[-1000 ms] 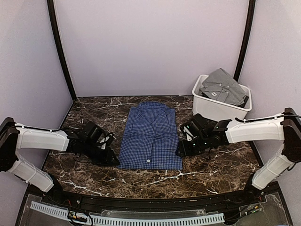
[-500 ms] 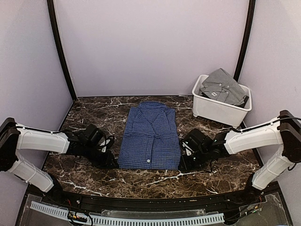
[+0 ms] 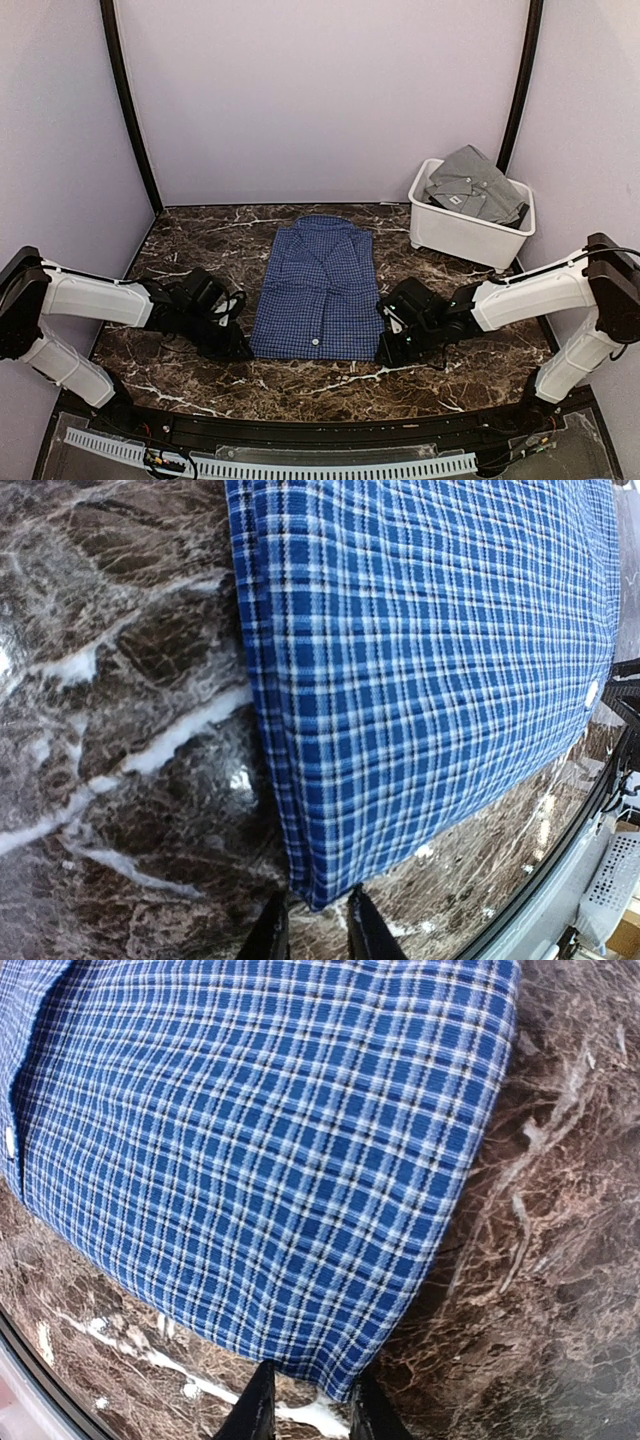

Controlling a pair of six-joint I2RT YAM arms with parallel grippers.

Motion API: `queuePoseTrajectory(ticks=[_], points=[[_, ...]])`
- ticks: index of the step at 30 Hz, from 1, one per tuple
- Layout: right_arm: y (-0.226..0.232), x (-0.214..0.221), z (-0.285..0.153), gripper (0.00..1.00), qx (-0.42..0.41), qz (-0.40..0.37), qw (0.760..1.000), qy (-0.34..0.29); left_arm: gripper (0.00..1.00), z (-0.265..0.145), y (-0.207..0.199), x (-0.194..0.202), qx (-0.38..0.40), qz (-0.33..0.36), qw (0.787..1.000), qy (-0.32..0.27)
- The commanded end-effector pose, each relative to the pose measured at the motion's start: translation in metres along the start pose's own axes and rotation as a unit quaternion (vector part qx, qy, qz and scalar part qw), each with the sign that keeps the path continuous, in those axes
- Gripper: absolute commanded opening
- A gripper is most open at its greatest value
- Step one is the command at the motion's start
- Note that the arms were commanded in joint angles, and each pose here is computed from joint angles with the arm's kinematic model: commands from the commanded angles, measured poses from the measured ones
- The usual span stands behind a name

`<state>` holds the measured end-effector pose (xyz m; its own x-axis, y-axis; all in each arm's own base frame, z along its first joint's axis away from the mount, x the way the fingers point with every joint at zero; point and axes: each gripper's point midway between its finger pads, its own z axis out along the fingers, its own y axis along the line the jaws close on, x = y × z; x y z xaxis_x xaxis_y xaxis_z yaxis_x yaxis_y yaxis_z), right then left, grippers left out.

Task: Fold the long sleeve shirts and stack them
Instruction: Pick up the 2/3-rectangle-folded shirt from the center of the board.

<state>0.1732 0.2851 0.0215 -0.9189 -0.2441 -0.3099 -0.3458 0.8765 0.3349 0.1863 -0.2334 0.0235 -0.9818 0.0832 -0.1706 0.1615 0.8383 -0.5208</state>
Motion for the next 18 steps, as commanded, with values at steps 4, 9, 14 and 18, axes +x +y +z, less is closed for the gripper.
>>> queuePoseTrajectory(ticks=[4, 9, 14, 18], points=[[-0.004, 0.004, 0.006, 0.16, 0.014, 0.000, 1.000, 0.004, 0.14, 0.008, 0.004, -0.001, -0.009, 0.006, 1.000, -0.004], [-0.005, 0.000, 0.004, 0.05, 0.023, -0.005, 1.000, 0.001, 0.02, 0.007, 0.002, -0.002, -0.011, 0.010, 1.000, -0.004], [-0.001, -0.005, -0.004, 0.00, 0.020, -0.009, 1.000, -0.007, 0.00, 0.001, -0.001, 0.002, -0.012, 0.018, 1.000, -0.002], [0.006, -0.001, -0.015, 0.00, 0.013, -0.016, 1.000, -0.010, 0.00, -0.010, -0.006, 0.010, -0.013, 0.026, 1.000, 0.005]])
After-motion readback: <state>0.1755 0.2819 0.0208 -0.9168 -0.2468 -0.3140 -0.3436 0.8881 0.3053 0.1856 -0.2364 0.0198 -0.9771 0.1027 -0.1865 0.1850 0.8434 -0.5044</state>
